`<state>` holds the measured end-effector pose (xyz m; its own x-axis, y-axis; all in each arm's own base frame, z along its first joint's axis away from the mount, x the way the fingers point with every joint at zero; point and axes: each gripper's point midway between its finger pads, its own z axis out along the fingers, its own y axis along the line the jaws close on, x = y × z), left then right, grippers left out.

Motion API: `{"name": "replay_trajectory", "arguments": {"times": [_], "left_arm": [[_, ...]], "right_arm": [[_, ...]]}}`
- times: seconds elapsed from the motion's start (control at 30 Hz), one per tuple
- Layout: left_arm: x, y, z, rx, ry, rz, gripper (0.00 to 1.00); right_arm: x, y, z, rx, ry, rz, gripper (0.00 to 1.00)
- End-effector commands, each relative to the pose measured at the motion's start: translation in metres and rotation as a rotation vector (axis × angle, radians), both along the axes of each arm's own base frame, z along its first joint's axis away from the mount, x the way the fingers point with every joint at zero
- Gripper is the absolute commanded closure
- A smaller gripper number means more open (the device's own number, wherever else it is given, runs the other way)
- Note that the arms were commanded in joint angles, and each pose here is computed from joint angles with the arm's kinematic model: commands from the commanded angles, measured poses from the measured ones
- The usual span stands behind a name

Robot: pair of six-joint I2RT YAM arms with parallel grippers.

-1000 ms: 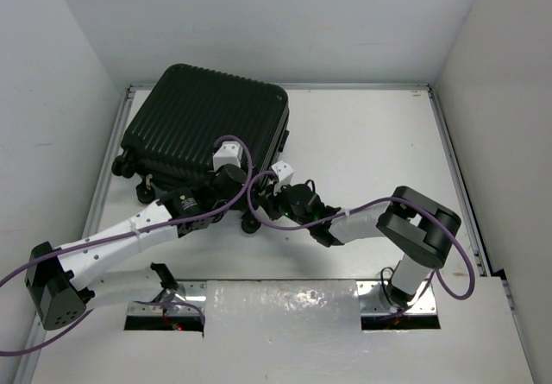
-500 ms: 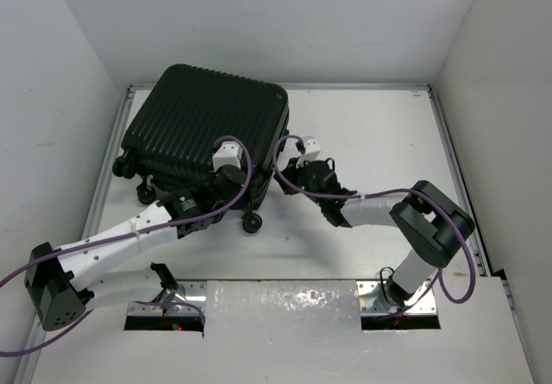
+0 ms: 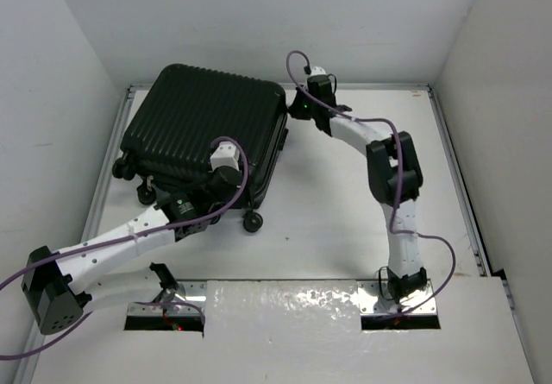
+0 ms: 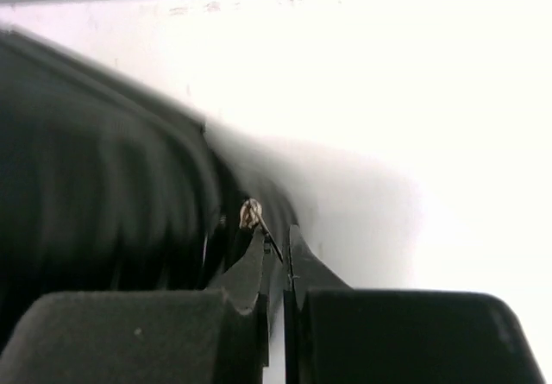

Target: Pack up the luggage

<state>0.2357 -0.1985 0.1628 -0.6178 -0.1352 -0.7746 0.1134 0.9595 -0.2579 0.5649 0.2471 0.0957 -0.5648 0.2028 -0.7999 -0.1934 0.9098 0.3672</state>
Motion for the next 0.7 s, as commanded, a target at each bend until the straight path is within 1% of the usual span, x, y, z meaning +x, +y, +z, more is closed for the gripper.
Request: {"name": "replay_trajectory", "arguments": {"times": [0.0,0.07,0.1,0.13,0.17,0.2,0.23,0.27,0.3,0.33,0.37,0.4,0.43,0.47,0.5,0.53,0.57,0.6,0.63,0.67], "left_arm": [[-0.021,-0.002,-0.001,-0.025,0.053,-0.079,1.0],[-0.025,0.002,0.001,-0.023,0.05,-0.083,1.0],[-0.025,0.003,0.005,-0.024,0.044,-0.081,1.0],[-0.024,0.007,0.011,-0.025,0.026,-0.066,1.0],[-0.025,0.016,0.012,-0.001,0.026,-0.041,0.94],[-0.024,0.017,0.024,-0.012,0.011,-0.029,0.62],[-0.02,0.024,0.033,0.0,-0.016,0.003,0.52],[-0.021,0.031,0.036,0.023,-0.014,0.016,0.48],[-0.017,0.032,0.056,0.013,-0.048,0.03,0.37],[-0.011,0.041,0.066,0.035,-0.074,0.079,0.25],[-0.011,0.052,0.069,0.071,-0.068,0.121,0.06],[-0.005,0.057,0.096,0.045,-0.11,0.173,0.02],[0.005,0.077,0.107,0.093,-0.146,0.286,0.01],[0.009,0.089,0.118,0.103,-0.16,0.349,0.0],[0.014,0.099,0.144,0.085,-0.19,0.394,0.0],[0.028,0.118,0.151,0.091,-0.187,0.473,0.0],[0.041,0.127,0.165,0.082,-0.213,0.486,0.0],[0.059,0.147,0.176,0.04,-0.206,0.543,0.0],[0.071,0.156,0.185,0.027,-0.221,0.56,0.0],[0.081,0.168,0.201,-0.003,-0.246,0.589,0.0]], "right_arm": [[0.09,-0.05,0.008,-0.05,-0.043,-0.138,1.0],[0.108,-0.034,0.002,-0.019,-0.044,-0.043,0.98],[0.113,-0.028,0.01,-0.002,-0.059,-0.015,0.79],[0.106,-0.016,0.012,0.027,-0.059,0.058,0.71],[0.097,-0.011,0.016,0.056,-0.073,0.1,0.67],[0.057,-0.015,-0.05,0.052,0.06,0.117,0.59],[0.062,-0.015,0.029,0.115,-0.147,0.106,0.55],[0.049,-0.021,0.026,0.114,-0.151,0.089,0.52],[0.03,-0.029,0.004,0.099,-0.108,0.076,0.5],[0.026,-0.03,0.025,0.096,-0.143,0.082,0.44],[0.02,-0.033,0.023,0.087,-0.127,0.081,0.4],[0.016,-0.035,0.021,0.08,-0.108,0.08,0.38],[0.012,-0.037,0.022,0.077,-0.098,0.077,0.31],[0.008,-0.038,0.033,0.078,-0.111,0.072,0.29],[-0.001,-0.041,0.024,0.071,-0.087,0.066,0.24],[-0.004,-0.043,0.027,0.075,-0.087,0.056,0.23],[-0.009,-0.044,0.034,0.079,-0.094,0.06,0.2],[-0.018,-0.046,0.024,0.076,-0.061,0.058,0.17],[-0.023,-0.045,0.024,0.08,-0.055,0.062,0.17],[-0.036,-0.046,0.021,0.087,-0.034,0.069,0.16]]}}
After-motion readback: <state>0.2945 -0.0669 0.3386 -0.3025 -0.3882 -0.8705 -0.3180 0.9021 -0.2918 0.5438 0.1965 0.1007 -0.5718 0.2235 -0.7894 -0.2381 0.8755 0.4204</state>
